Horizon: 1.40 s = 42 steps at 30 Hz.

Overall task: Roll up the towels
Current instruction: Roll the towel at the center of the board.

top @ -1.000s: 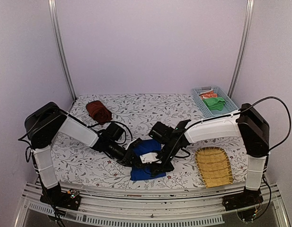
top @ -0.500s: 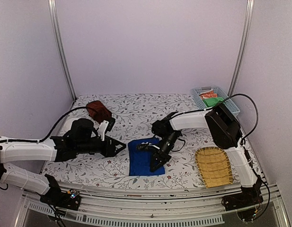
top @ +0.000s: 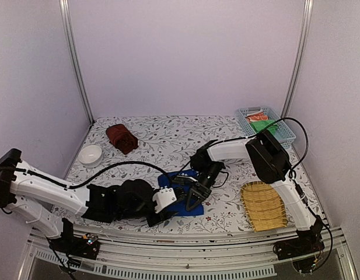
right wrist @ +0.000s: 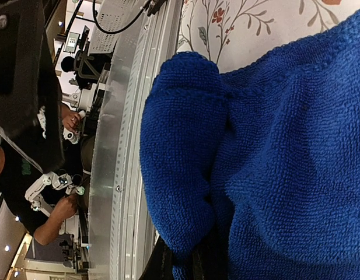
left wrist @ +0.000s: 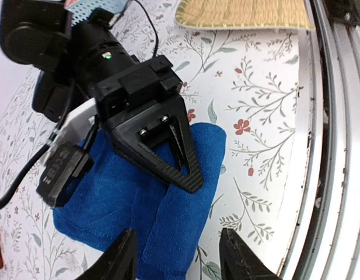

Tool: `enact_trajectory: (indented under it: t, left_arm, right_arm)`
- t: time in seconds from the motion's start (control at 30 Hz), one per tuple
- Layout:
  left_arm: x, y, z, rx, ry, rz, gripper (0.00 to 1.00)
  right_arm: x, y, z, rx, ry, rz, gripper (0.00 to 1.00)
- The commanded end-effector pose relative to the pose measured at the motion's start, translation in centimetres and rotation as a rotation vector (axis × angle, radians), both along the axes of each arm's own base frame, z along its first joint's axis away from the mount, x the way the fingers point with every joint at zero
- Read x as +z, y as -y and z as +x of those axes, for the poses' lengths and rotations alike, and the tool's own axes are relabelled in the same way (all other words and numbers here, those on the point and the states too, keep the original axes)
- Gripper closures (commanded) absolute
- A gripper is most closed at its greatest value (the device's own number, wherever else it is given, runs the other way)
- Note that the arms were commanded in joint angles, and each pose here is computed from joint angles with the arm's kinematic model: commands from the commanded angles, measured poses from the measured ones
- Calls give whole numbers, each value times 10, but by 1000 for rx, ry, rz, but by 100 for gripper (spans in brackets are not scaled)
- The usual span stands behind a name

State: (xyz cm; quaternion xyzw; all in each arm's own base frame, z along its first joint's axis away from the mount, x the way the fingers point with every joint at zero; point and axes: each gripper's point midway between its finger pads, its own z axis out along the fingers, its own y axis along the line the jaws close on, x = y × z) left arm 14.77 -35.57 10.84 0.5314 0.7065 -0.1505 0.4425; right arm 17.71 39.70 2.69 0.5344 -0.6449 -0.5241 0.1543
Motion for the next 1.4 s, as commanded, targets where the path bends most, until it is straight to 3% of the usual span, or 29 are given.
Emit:
enact_trajectory:
  t: [0.0,0.4,0.7,0.87,0.97,1.17,1.27,1.37]
  left_arm:
    - [-29,9,4,-87,116,246,49]
    - [-59,25,-1,-203,136,337,49]
    - [-89,23,17,-140,169,440,56]
    - [-102,19,20,-136,169,506,71]
    - [-103,18,17,-138,142,519,83]
    - [-107,18,1,-118,-94,511,89]
    - [-108,23,-9,-118,-253,472,92]
    - [-104,34,-23,-139,-509,372,92]
  right_arm:
    - [-49,27,-6,65,33,-150,96]
    - [-51,25,-6,57,24,-146,96]
    - [-50,25,-6,55,18,-145,96]
    - [-42,25,-6,54,17,-134,93]
    - [-22,25,0,45,32,-105,84]
    - [70,32,38,-36,237,44,65]
    - [111,42,59,-110,334,76,63]
    - [147,54,74,-199,474,99,63]
